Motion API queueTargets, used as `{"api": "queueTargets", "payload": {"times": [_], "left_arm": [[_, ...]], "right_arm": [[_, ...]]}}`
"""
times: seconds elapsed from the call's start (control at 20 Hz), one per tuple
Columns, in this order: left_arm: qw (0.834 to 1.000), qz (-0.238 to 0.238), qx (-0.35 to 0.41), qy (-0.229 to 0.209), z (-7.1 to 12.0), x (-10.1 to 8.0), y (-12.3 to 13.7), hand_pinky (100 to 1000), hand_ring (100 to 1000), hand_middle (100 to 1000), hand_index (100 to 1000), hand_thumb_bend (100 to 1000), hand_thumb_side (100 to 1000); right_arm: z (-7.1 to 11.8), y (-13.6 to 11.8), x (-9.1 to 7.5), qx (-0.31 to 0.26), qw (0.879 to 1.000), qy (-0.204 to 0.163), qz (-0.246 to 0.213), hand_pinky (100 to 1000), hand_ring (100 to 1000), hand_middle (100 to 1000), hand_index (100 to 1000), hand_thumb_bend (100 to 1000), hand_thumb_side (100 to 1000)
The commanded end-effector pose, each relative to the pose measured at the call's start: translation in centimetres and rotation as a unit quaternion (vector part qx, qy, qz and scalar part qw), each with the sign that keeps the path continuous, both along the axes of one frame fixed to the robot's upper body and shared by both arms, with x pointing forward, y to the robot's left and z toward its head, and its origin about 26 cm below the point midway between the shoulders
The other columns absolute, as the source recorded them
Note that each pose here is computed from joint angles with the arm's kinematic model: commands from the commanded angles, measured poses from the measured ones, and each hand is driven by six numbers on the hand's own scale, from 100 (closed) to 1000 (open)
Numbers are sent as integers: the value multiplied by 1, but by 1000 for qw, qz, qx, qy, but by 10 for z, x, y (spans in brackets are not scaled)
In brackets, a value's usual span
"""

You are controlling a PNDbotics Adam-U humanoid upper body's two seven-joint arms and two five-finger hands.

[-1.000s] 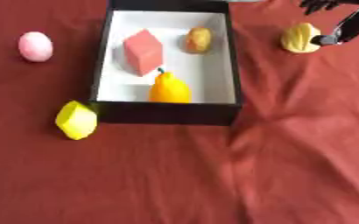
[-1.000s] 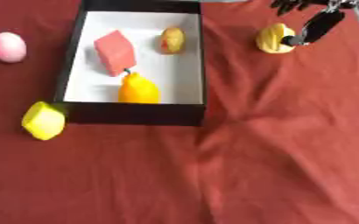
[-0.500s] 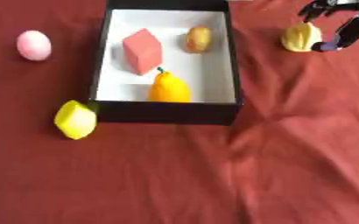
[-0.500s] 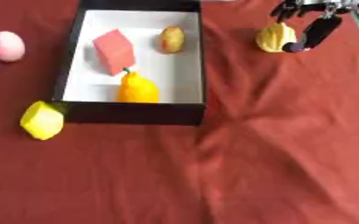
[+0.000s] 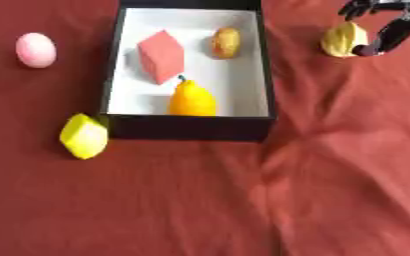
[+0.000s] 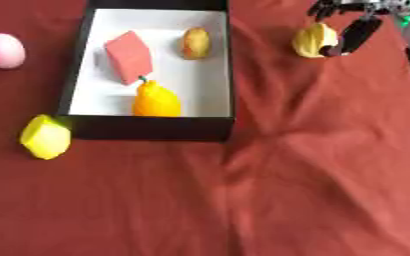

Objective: Pick up objects on the table and place them in the box.

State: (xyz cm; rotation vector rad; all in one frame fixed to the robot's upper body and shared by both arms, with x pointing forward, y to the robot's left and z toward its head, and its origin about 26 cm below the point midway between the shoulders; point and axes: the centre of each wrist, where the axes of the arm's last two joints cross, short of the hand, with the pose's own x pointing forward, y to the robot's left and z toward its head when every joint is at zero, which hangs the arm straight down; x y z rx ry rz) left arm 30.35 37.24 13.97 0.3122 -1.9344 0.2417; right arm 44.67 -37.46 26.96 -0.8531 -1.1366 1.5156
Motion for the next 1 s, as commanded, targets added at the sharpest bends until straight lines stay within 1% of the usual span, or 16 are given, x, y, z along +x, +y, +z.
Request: {"api": "queueTargets", "payload": {"times": [0.05,0.1,0.2,0.35,0.55,1.0], "left_arm": [[1000,-1,20,-10,11,0,4,642,825,842,778,267,906],[1000,-1,21,-9,11,0,4,642,825,842,778,267,908],[1000,-2,21,-9,11,0,4,642,825,842,779,267,909],[1000,-4,21,-9,11,1,3,642,826,842,778,267,910],[1000,-2,22,-10,12,1,4,643,826,843,779,265,911],[1000,-1,22,-11,12,0,4,644,826,844,779,261,914]], "right_arm": [[23,-4,-4,4,999,-44,-10,924,944,836,925,357,100],[25,-4,-4,5,999,-49,-11,925,948,839,927,355,100],[25,-4,-5,4,999,-50,-14,924,950,842,930,354,100],[24,-6,-4,-5,999,-40,-21,923,950,842,928,355,100],[20,-12,-2,-24,998,-26,-45,919,947,840,925,359,100],[11,-26,1,-35,996,-13,-80,915,937,839,919,365,100]]}}
